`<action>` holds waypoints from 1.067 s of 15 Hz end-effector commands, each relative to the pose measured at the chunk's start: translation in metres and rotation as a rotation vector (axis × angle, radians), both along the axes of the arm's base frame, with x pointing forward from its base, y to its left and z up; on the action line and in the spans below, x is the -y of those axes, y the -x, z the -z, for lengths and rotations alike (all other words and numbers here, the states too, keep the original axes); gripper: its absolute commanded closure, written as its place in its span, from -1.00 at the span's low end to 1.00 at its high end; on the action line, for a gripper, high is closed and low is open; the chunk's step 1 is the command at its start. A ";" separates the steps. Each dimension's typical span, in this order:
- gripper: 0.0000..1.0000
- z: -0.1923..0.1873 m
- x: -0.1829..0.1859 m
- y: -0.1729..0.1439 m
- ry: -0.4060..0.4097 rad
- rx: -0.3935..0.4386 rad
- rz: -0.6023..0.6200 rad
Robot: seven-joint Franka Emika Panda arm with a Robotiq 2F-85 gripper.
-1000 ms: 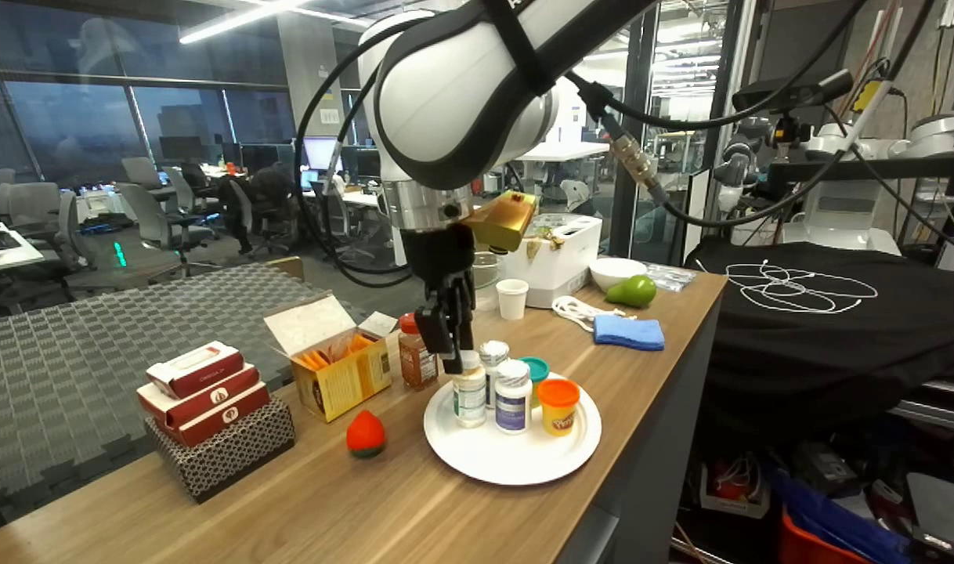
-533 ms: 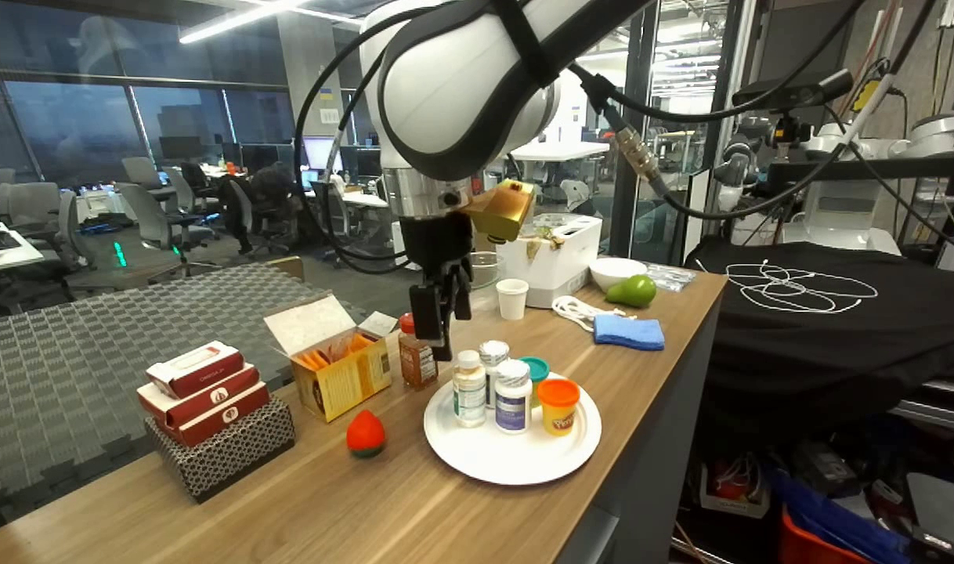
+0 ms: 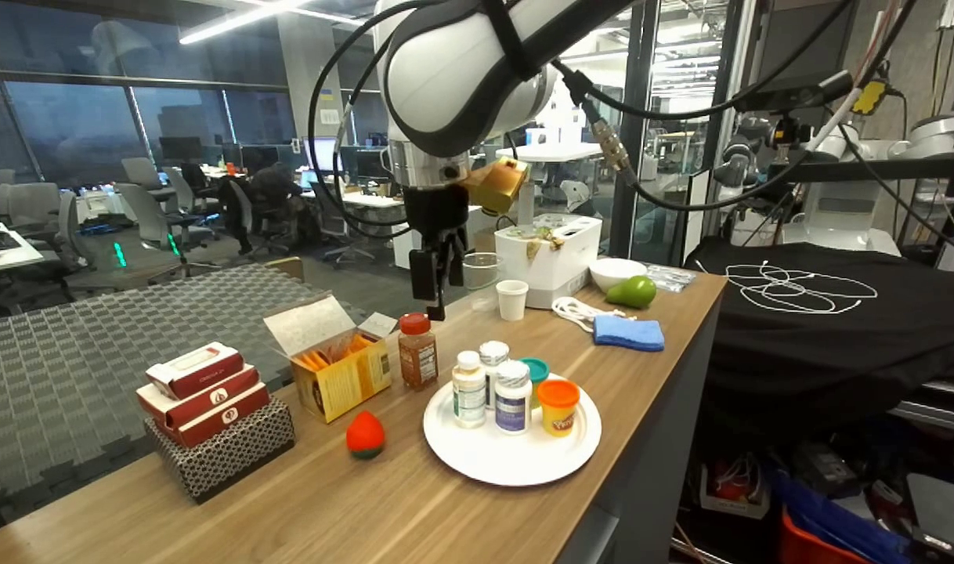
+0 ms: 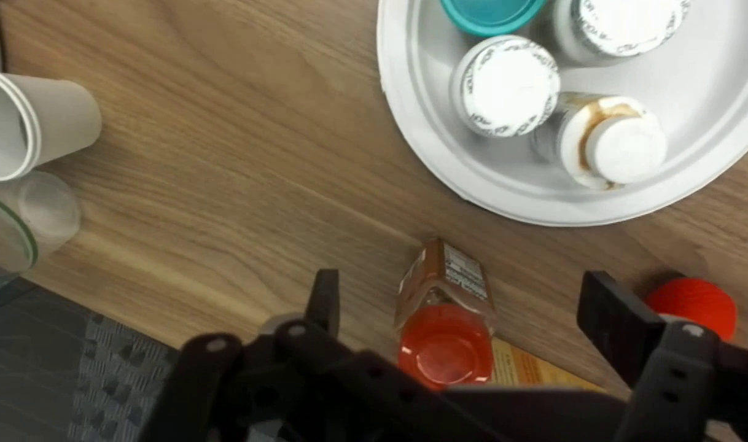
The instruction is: Pick up the bottles and small containers from the table and put them on the plate.
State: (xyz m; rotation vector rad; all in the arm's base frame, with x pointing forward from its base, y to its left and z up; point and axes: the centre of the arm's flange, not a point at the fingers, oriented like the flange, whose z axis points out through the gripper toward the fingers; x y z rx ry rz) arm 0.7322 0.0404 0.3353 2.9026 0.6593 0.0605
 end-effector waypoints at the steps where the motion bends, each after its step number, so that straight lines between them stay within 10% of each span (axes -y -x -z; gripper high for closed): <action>1: -1.00 0.001 0.009 -0.050 -0.045 0.005 -0.039; 16: -1.00 0.020 -0.013 -0.065 -0.143 -0.070 -0.176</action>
